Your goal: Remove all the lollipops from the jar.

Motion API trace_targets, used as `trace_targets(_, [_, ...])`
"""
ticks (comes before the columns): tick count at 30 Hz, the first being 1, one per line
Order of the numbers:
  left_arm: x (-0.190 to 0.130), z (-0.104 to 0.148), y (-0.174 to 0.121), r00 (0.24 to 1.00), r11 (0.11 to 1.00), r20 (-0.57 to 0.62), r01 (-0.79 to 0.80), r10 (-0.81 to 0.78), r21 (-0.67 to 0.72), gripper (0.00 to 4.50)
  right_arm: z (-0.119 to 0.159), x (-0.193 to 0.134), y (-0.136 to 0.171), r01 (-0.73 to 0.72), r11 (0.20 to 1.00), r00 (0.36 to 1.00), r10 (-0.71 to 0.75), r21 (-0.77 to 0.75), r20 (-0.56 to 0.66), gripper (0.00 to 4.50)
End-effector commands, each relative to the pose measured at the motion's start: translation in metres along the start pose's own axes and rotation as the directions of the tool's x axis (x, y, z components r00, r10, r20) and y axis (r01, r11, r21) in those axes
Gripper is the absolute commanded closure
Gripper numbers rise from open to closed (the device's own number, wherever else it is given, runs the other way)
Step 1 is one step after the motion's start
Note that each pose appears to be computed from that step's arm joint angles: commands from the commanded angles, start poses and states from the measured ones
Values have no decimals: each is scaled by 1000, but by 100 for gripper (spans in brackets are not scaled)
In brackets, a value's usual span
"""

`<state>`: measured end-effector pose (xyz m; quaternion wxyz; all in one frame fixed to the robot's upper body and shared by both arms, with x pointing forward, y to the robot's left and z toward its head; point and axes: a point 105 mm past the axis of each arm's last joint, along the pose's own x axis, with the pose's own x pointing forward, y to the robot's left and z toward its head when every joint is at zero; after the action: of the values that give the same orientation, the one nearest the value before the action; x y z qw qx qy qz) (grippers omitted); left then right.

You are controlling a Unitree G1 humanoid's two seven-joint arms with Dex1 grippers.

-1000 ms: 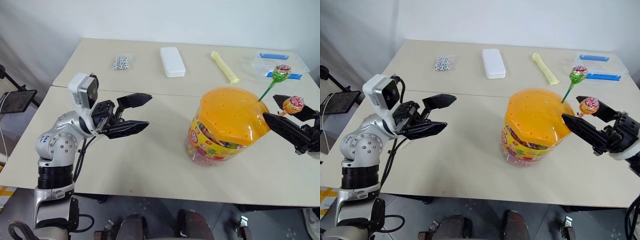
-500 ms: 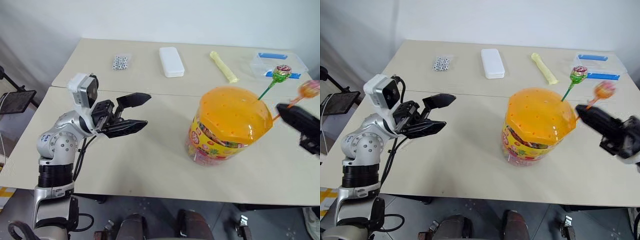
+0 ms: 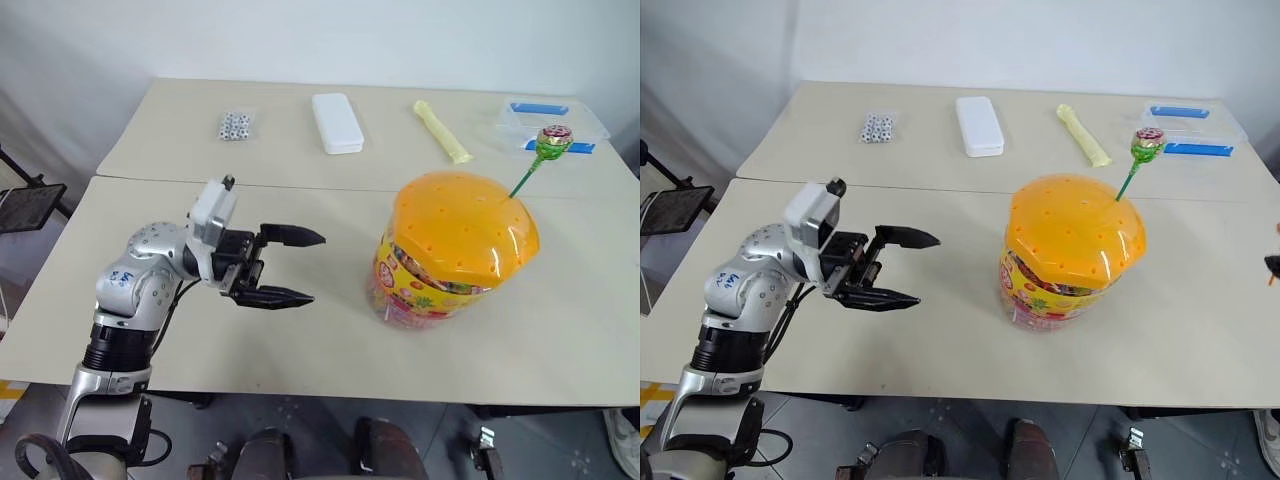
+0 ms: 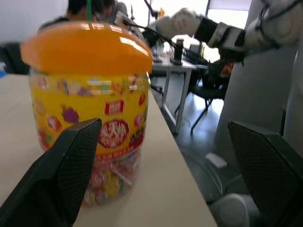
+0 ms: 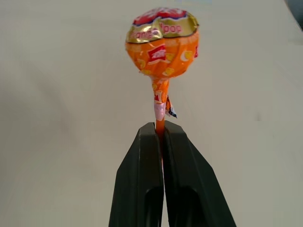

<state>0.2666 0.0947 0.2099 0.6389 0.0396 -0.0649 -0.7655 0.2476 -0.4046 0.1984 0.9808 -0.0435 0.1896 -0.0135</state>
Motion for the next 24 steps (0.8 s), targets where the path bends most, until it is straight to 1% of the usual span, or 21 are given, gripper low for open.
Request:
trace_targets(1, [1, -2, -3, 997, 997, -71, 4, 2, 79, 0, -13, 2, -14, 58, 988, 988, -78, -145, -135, 445])
trace_targets(2, [-1, -5, 0, 995, 997, -93, -12, 19, 75, 0, -28, 3, -15, 39, 978, 972, -85, -207, -219, 445])
trace_targets(3, [-3, -9, 0, 992, 997, -129, 5, 6, 82, 0, -42, 5, -15, 15, 978, 962, -71, -208, -263, 445])
trace_targets(5, [-6, -13, 0, 988, 996, -156, 18, -5, 86, 0, -57, 9, -13, -16, 981, 952, -44, -196, -303, 445])
trace_targets(7, [-6, -11, 2, 989, 997, -150, 11, 1, 82, 0, -62, 10, -16, -7, 983, 947, -53, -186, -317, 445])
trace_targets(8, [-6, -10, 3, 989, 997, -150, 4, 8, 80, 0, -62, 9, -17, -16, 976, 944, -57, -218, -325, 445])
trace_targets(11, [-6, -10, 5, 989, 996, -148, -6, 19, 84, 0, -62, 7, -17, -20, 981, 941, -47, -195, -335, 377])
trace_targets(13, [-6, -6, 6, 992, 997, -128, -11, 21, 79, 0, -62, 4, -15, -44, 982, 938, -22, -182, -346, 311])
trace_targets(14, [-6, -4, 8, 993, 996, -115, -18, 28, 82, 0, -60, 3, -15, -50, 982, 941, -15, -185, -337, 272])
trace_targets(15, [-6, -1, 9, 994, 996, -99, -28, 35, 79, 0, -56, 0, -14, -73, 976, 946, 4, -203, -323, 244])
trace_targets(16, [-6, 1, 10, 996, 996, -83, -36, 43, 82, 0, -47, -1, -11, -102, 969, 958, 35, -225, -284, 212])
trace_targets(17, [-7, 4, 11, 997, 995, -63, -48, 54, 82, 0, -36, -3, -5, -155, 957, 970, 99, -247, -224, 167])
trace_targets(18, [-8, 6, 13, 997, 995, -43, -62, 65, 76, 0, -24, -8, 3, -213, 935, 971, 170, -282, -169, 138])
trace_targets(20, [-10, 13, 12, 997, 995, 17, -73, 73, 65, 0, -3, -21, 17, -313, 879, 949, 303, -361, -85, 77])
trace_targets(22, [-13, 23, 10, 991, 997, 117, -76, 73, 26, 0, 16, -31, 26, -348, 855, 927, 375, -385, -3, 77])
trace_targets(23, [-15, 28, 11, 980, 995, 177, -97, 95, 3, 0, 33, -36, 36, -370, 847, 896, 434, -382, 95, 77])
trace_targets(24, [-18, 31, 12, 968, 993, 225, -112, 115, -27, 0, 53, -43, 52, -404, 825, 837, 508, -395, 205, 77])
